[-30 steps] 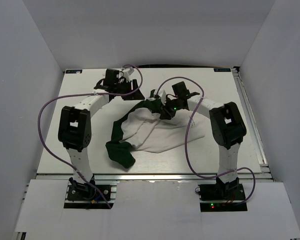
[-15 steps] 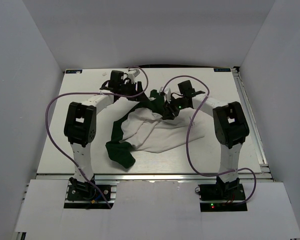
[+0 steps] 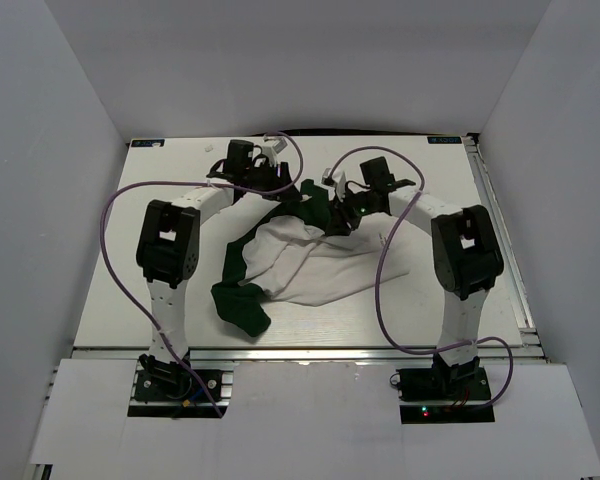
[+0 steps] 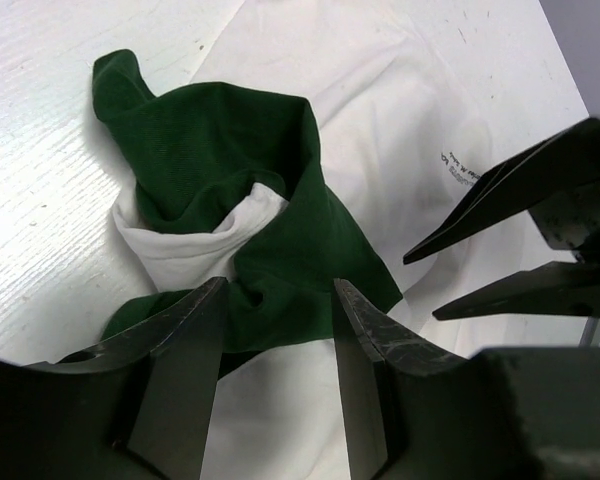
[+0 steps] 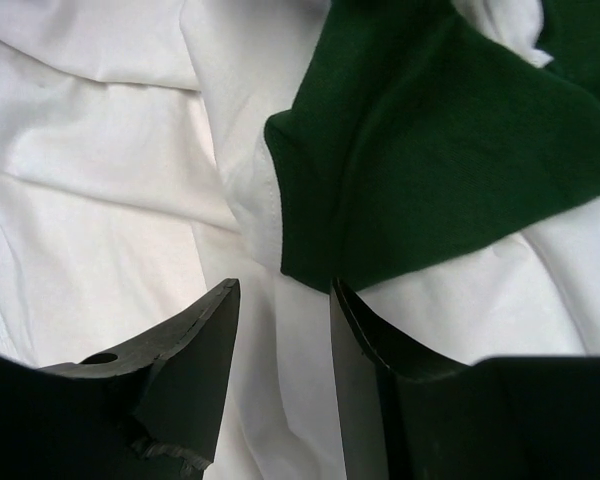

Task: Fold and stack the t-shirts
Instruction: Flatten the tshirt out

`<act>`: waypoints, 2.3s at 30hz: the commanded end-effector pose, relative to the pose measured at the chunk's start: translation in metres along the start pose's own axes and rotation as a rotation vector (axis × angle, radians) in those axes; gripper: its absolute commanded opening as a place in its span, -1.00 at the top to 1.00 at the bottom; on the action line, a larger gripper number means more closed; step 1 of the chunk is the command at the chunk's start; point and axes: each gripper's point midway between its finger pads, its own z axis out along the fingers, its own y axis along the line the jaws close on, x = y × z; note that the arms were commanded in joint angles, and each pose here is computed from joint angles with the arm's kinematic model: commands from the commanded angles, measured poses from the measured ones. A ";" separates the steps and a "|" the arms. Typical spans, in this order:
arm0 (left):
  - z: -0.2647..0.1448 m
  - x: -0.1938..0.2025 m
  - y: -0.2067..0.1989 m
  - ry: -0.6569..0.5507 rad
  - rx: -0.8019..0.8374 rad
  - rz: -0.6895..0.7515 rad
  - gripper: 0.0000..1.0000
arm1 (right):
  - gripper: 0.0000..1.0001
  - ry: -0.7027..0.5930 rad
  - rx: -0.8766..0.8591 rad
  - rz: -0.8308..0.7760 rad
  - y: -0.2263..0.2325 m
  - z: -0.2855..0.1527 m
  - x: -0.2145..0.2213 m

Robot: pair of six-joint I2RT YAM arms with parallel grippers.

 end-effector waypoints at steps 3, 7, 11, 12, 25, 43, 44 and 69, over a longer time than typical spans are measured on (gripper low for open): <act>0.000 -0.002 -0.009 0.005 0.025 0.030 -0.12 | 0.04 -0.078 0.019 -0.012 0.002 -0.026 -0.030; 0.006 0.004 -0.007 0.024 0.009 0.024 -0.06 | 0.04 -0.093 0.028 0.004 -0.001 -0.032 -0.032; 0.009 0.013 -0.004 0.042 -0.014 0.015 0.14 | 0.04 -0.111 0.047 0.017 -0.008 -0.042 -0.036; 0.011 0.015 -0.004 0.046 -0.019 0.012 0.32 | 0.04 -0.117 0.053 0.017 -0.009 -0.045 -0.038; -0.025 -0.058 -0.008 -0.081 -0.168 0.043 1.00 | 0.04 -0.191 0.271 0.095 -0.067 -0.099 -0.047; -0.105 -0.084 -0.004 -0.239 -0.309 -0.018 1.00 | -0.01 -0.118 0.407 0.306 -0.153 -0.099 -0.030; -0.110 -0.086 -0.003 -0.247 -0.315 -0.021 1.00 | -0.02 -0.099 0.409 0.328 -0.160 -0.092 -0.023; -0.186 -0.087 0.026 -0.321 -0.478 -0.099 1.00 | -0.24 -0.095 0.745 0.451 -0.256 -0.096 0.006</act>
